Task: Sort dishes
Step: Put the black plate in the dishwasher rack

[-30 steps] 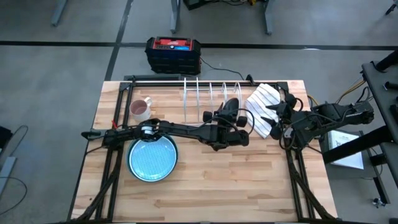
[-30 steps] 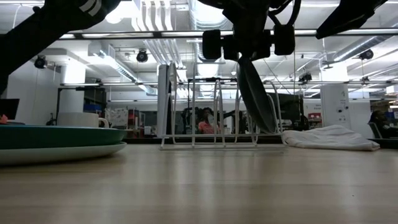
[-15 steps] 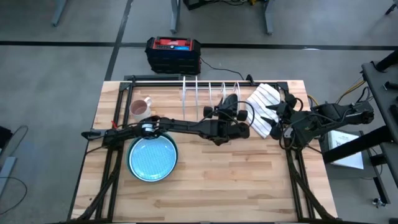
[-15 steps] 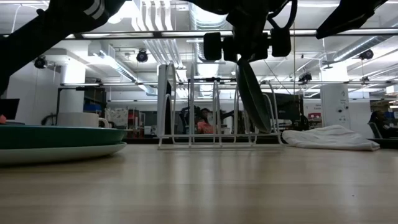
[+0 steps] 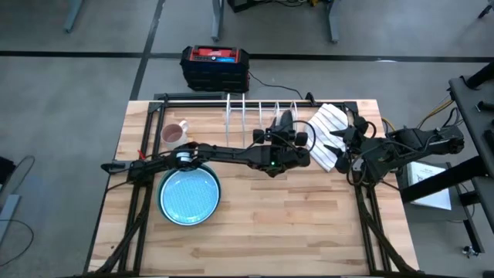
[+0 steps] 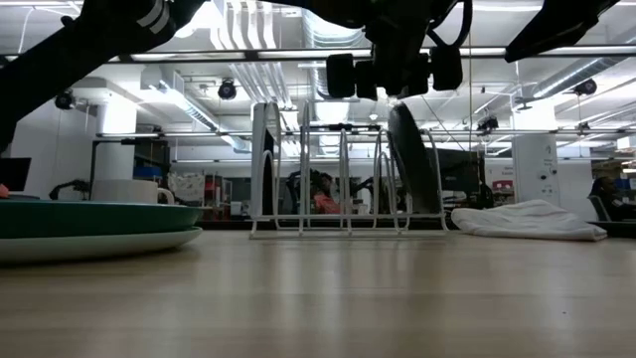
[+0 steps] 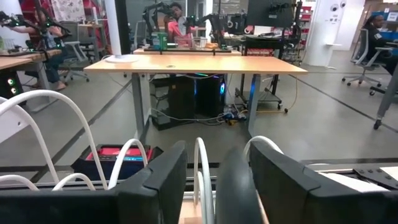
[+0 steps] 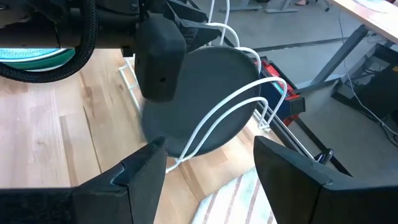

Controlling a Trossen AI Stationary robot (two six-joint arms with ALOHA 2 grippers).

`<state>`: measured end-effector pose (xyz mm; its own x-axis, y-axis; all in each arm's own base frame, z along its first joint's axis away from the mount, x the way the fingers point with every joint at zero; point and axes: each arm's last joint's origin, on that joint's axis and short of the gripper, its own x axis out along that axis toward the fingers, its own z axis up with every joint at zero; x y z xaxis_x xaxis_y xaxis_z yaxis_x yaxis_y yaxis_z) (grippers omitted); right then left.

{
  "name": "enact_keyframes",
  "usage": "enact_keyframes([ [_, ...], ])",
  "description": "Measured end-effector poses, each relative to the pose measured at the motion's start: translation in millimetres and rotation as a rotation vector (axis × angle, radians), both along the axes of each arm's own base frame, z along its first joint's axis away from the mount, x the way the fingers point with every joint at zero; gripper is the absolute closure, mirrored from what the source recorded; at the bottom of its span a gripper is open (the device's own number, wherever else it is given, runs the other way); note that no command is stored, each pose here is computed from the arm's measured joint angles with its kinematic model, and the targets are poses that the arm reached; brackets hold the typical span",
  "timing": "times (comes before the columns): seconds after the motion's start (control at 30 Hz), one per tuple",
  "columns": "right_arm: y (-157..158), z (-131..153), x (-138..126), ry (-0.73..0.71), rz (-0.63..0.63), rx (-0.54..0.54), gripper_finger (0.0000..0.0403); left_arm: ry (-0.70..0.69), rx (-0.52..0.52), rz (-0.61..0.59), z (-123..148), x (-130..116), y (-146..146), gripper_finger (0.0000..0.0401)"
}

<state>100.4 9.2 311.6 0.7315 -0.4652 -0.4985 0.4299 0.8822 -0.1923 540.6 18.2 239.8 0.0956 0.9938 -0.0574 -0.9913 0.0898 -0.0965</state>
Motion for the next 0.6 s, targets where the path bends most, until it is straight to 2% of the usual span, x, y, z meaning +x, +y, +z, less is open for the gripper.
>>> enact_keyframes([
  [0.3,0,0,0,0.007,0.001,-0.003,0.0172,0.048,0.007,-0.031,11,-2,-14,0.0194],
  [0.6,-1,-4,-4,0.055,-0.003,-0.012,0.0173,0.208,0.035,-0.151,34,-11,-67,0.0191],
])
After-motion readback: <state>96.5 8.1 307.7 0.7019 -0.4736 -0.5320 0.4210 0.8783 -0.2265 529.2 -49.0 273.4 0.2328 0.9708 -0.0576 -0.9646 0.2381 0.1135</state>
